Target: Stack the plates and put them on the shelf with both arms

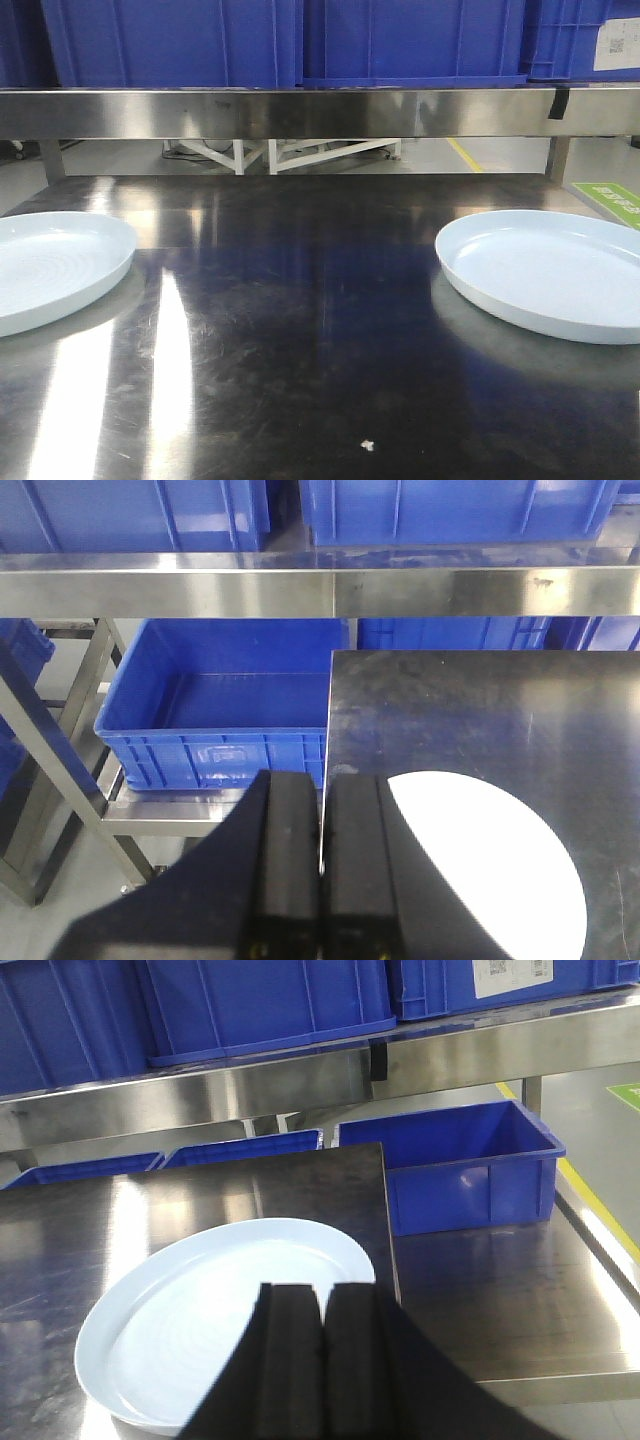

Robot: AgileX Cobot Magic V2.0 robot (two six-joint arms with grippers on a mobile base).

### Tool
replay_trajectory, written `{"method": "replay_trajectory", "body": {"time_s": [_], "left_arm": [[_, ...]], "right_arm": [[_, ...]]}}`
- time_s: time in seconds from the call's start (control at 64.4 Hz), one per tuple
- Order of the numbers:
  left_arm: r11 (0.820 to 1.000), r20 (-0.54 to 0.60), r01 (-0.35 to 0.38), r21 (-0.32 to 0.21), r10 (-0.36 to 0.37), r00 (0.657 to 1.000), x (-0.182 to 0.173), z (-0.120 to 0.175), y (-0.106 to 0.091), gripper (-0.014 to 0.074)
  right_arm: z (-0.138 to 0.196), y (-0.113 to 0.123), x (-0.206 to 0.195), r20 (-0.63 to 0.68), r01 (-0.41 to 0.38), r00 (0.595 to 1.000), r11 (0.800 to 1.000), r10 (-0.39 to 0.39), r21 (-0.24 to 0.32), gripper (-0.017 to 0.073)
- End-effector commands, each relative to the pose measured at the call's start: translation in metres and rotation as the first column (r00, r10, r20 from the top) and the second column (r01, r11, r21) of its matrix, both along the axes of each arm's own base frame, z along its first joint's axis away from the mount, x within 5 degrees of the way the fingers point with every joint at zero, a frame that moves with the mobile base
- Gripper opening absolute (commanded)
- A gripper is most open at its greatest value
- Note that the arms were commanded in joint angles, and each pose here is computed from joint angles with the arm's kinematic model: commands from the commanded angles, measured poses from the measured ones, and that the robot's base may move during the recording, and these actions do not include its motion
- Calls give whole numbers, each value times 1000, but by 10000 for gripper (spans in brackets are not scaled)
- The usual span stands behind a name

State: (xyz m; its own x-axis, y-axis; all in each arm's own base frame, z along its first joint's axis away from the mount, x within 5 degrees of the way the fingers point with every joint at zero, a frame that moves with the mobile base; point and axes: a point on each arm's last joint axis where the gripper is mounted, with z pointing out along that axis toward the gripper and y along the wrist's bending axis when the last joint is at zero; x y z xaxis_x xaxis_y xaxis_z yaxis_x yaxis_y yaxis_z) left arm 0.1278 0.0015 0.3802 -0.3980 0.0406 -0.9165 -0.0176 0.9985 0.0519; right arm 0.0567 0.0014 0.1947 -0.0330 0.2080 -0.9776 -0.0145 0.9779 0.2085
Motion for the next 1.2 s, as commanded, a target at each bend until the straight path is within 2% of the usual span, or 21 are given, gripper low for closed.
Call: {"method": "replay_trajectory", "body": {"time_s": [0.0, 0.078, 0.233, 0.311, 0.42, 0.497, 0.559, 0.684, 0.808, 0.994, 1.181], "left_arm": [[1000, 110, 15, -9, -14, 994, 2, 17, -2, 87], [1000, 110, 19, -24, -17, 994, 2, 17, -2, 87], [1000, 110, 18, -18, -16, 994, 2, 17, -2, 87], [1000, 110, 18, -18, -16, 994, 2, 17, -2, 87], [1000, 108, 18, -18, -15, 994, 2, 17, -2, 87], [1000, 108, 18, -18, -15, 994, 2, 17, -2, 87], [1000, 108, 18, -18, -15, 994, 2, 17, -2, 87], [1000, 108, 18, -18, -15, 994, 2, 17, -2, 87], [1000, 108, 18, -20, -16, 994, 2, 17, -2, 87], [1000, 108, 18, -20, -16, 994, 2, 17, -2, 87], [1000, 102, 17, -20, -15, 995, 2, 17, -2, 87]], "right_arm": [[9, -1, -2, 109, 12, 994, 1000, -10, -20, 18], [10, -1, -2, 117, 15, 993, 999, -9, -53, 18], [24, -1, -4, 266, 27, 964, 999, -14, -47, 18], [32, -1, -5, 264, 25, 965, 999, -12, -47, 18], [55, -1, -9, 174, 16, 985, 998, -6, -56, 18], [83, -1, -11, 117, 27, 993, 988, -9, -150, 18], [99, -2, -5, 17, 24, 1000, 978, -21, -208, 18], [120, -4, 19, -156, 3, 987, 968, -43, -251, 18], [126, -4, 50, -252, -22, 967, 967, -44, -255, 18], [120, -2, 80, -287, -41, 957, 971, -30, -236, 18], [129, -1, 88, -176, -25, 984, 971, -17, -236, 18]]}}
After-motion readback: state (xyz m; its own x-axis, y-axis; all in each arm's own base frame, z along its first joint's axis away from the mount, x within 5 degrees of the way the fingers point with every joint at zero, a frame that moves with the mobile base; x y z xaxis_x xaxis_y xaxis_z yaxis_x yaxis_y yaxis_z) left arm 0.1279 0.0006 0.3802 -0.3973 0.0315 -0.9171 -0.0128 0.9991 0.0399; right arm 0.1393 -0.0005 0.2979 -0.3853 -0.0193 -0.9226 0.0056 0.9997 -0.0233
